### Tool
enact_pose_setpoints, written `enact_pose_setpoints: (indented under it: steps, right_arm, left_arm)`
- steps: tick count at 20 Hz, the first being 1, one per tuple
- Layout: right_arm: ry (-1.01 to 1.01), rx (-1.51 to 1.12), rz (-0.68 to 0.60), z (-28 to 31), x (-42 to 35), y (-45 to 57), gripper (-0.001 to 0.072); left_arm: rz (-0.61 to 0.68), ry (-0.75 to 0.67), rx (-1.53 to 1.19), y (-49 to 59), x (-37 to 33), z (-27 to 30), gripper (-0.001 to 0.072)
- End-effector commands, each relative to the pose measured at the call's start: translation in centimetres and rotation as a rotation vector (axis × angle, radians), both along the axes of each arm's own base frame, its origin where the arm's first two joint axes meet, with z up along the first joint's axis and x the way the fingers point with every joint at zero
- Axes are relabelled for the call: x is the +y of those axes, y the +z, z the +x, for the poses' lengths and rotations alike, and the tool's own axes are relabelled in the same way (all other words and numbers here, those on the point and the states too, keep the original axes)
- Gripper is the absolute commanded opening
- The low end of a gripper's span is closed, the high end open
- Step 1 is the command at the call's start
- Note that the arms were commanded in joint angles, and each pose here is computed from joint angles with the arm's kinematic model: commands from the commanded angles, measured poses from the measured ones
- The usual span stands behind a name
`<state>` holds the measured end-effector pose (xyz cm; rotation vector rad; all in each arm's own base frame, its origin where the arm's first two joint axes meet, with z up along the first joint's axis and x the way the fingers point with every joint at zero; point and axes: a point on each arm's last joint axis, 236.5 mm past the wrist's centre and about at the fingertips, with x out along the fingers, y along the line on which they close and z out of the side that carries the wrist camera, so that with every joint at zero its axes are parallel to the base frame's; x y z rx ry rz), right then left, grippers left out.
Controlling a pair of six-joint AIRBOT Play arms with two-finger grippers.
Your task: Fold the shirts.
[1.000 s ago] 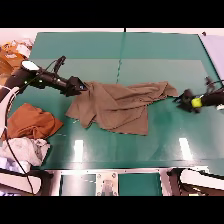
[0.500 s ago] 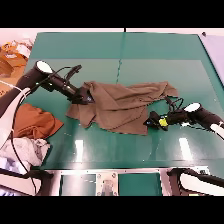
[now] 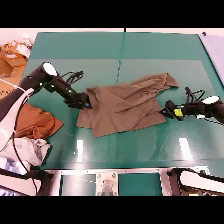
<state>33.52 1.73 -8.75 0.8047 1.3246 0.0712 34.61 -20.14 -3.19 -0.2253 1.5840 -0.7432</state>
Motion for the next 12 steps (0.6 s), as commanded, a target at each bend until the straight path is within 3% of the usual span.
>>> enact_pose_setpoints:
  steps: [1,5,11,12]
  right_arm:
    - [0.006,-0.001,0.018,-0.2,-0.5,0.5,0.0014]
    - [0.067,-0.002,0.017,-0.3,1.5,0.5,0.0013]
    - [0.066,-0.028,-0.006,0.3,1.2,0.4,0.0013]
    - [0.068,-0.034,-0.011,0.4,1.1,0.4,0.0013]
  left_arm:
    - [0.021,0.026,-0.121,-0.9,-2.5,2.2,0.0641]
    - [-0.004,0.072,-0.295,-1.8,-7.1,5.4,0.0641]
    - [-0.064,0.064,-0.164,-5.1,-10.0,3.4,0.0638]
    - [-0.082,0.066,-0.159,-5.0,-10.3,3.4,0.0491]
